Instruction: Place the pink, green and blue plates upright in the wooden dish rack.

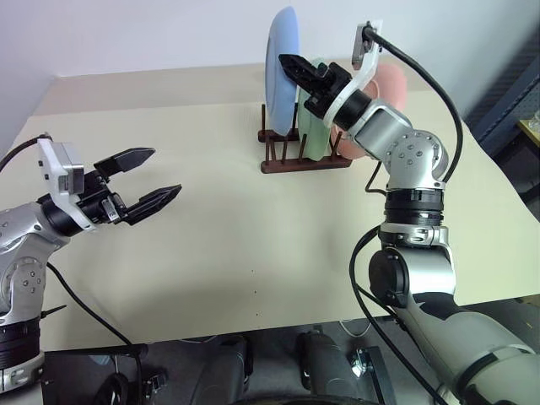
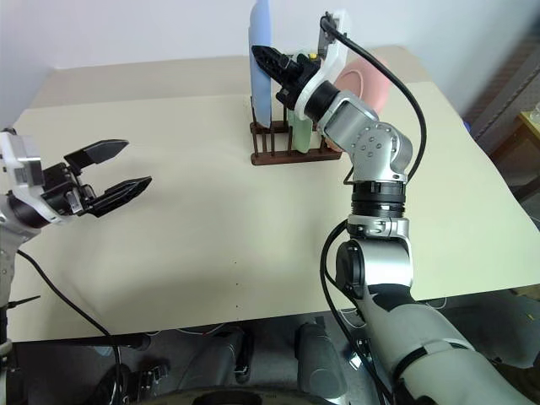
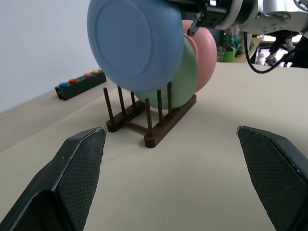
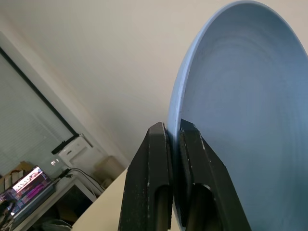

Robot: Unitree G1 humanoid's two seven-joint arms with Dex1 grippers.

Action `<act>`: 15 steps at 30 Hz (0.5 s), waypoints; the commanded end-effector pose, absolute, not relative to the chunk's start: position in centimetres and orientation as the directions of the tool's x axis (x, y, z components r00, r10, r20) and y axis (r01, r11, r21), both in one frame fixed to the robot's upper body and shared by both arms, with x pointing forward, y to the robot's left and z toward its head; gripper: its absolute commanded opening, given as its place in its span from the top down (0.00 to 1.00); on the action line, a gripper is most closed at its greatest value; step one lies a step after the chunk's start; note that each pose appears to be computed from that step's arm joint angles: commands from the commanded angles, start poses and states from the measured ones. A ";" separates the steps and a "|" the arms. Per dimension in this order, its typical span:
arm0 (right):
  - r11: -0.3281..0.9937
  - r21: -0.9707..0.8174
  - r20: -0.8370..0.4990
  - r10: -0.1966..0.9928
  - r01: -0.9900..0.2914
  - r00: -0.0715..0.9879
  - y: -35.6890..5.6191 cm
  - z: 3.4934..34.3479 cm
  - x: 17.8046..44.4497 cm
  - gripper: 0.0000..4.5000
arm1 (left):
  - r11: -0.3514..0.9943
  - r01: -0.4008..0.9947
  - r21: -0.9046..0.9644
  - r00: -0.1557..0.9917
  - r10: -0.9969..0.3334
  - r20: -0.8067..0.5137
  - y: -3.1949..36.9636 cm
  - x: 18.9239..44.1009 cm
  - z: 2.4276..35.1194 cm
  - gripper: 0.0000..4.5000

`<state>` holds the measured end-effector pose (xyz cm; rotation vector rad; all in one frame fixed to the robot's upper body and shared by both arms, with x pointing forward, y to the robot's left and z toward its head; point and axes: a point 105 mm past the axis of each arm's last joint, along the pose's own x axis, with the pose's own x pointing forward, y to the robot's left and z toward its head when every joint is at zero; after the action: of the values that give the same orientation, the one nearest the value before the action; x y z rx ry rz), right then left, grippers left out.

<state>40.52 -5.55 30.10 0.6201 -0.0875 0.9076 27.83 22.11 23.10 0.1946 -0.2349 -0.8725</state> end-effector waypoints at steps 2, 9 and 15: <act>0.453 0.446 0.338 0.714 -0.772 0.614 -5.4 30.1 40.3 1.00 | 0.636 0.705 0.312 0.623 -0.767 0.156 22.0 27.4 24.2 0.01; 0.507 0.448 0.272 0.707 -0.737 0.652 -5.3 28.1 41.0 1.00 | 0.640 0.700 0.316 0.628 -0.763 0.154 22.0 27.6 24.1 0.01; 0.537 0.434 0.235 0.707 -0.723 0.667 -5.1 27.4 41.5 0.67 | 0.645 0.699 0.311 0.632 -0.759 0.155 21.8 27.8 23.6 0.00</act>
<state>41.68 -5.06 26.10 0.5467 0.0206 0.8381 28.11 22.06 22.85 0.1984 -0.2454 -0.8404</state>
